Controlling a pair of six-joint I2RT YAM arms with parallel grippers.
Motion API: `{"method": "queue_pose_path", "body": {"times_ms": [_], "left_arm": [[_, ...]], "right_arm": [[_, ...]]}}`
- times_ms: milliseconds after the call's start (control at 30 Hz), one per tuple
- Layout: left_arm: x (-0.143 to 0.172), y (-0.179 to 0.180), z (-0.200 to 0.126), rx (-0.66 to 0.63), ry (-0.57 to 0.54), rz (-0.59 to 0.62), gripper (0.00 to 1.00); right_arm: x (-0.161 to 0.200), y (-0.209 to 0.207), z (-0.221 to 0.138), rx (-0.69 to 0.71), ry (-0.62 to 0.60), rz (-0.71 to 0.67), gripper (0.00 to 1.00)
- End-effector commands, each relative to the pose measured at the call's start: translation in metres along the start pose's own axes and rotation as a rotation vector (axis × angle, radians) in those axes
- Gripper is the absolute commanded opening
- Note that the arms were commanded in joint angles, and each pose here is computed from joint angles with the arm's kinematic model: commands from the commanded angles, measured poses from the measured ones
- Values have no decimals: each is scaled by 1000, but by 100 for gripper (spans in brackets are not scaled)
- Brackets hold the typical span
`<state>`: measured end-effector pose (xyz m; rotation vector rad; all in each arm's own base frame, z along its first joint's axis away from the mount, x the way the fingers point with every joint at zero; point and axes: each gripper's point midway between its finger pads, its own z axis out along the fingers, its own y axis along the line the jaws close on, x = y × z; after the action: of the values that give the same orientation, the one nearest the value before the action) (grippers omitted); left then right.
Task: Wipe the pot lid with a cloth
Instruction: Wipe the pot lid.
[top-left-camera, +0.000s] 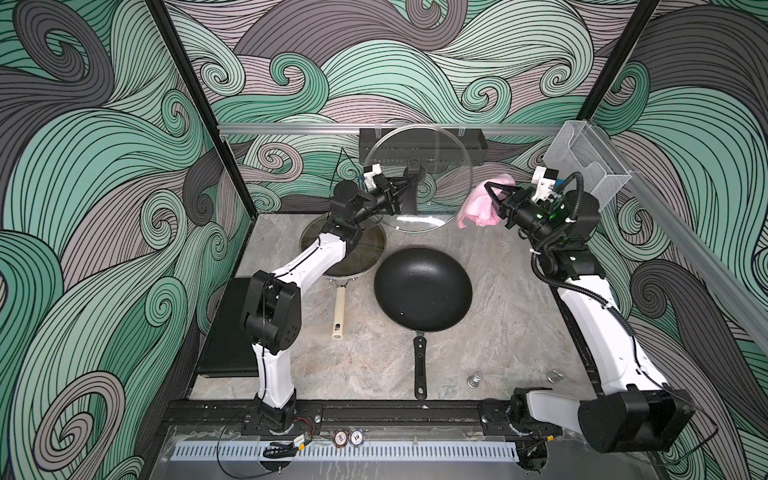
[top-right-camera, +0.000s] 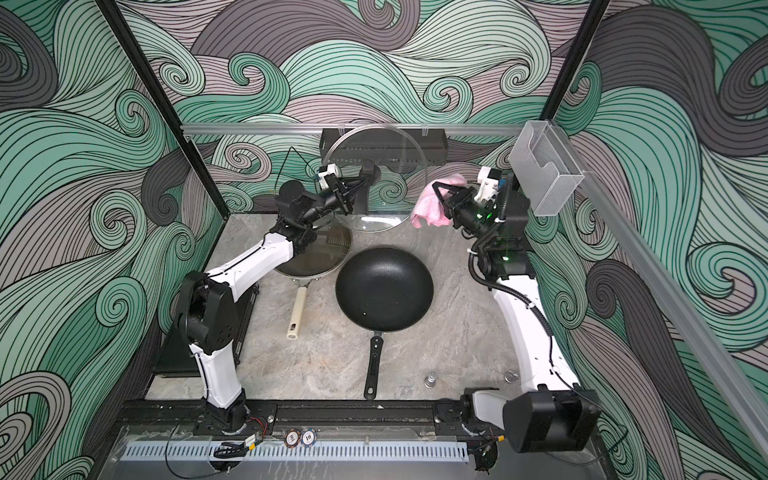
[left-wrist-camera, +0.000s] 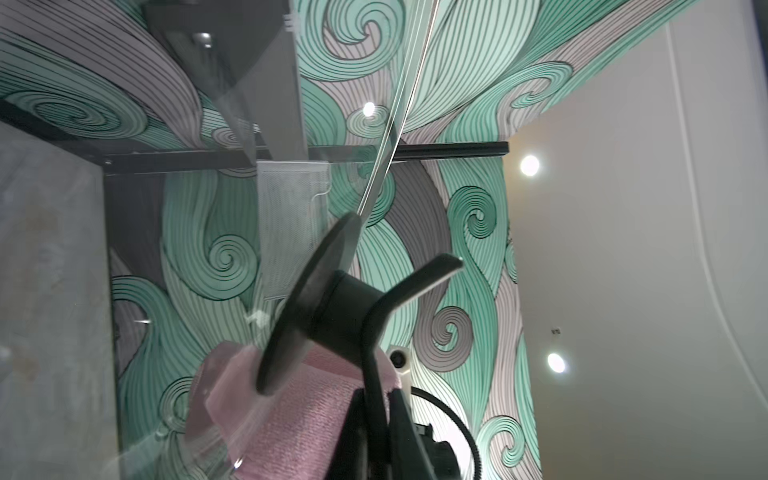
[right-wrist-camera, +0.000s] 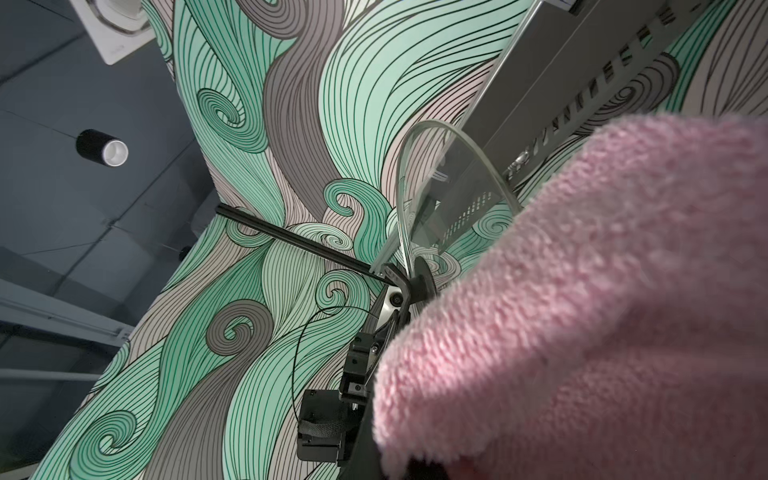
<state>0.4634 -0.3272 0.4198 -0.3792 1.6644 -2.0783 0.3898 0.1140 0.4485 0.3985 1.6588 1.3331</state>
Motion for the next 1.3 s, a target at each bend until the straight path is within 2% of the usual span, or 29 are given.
{"method": "queue_pose_path", "body": {"times_ms": [0,167,267,367,467,667,800,933,1067,1267], "left_arm": [[24,-97,-18,165,13,276,0],[34,-79,-14,151,44,225,0],[40,-69,-15,136,54,197,0],[59,-54,-12,74,123,181,0],[77,-47,-12,64,167,170,0],[105,-34,-17,-20,236,223,0],[113,-33,-20,0,260,200,0],[121,-30,-25,-22,290,226,0],[136,-20,-25,-38,356,200,0],[160,-9,-26,-72,459,202,0]], "right_arm": [[24,-21,-7,154,86,-91,0],[56,-13,9,139,222,-122,0],[57,-24,18,170,240,-120,0],[59,-35,30,198,261,-126,0],[62,-56,36,277,288,-130,0],[71,-92,46,370,332,-119,0],[70,-101,48,389,340,-179,0],[62,-103,49,423,345,-272,0],[58,-101,57,414,376,-351,0],[70,-95,78,340,463,-392,0]]}}
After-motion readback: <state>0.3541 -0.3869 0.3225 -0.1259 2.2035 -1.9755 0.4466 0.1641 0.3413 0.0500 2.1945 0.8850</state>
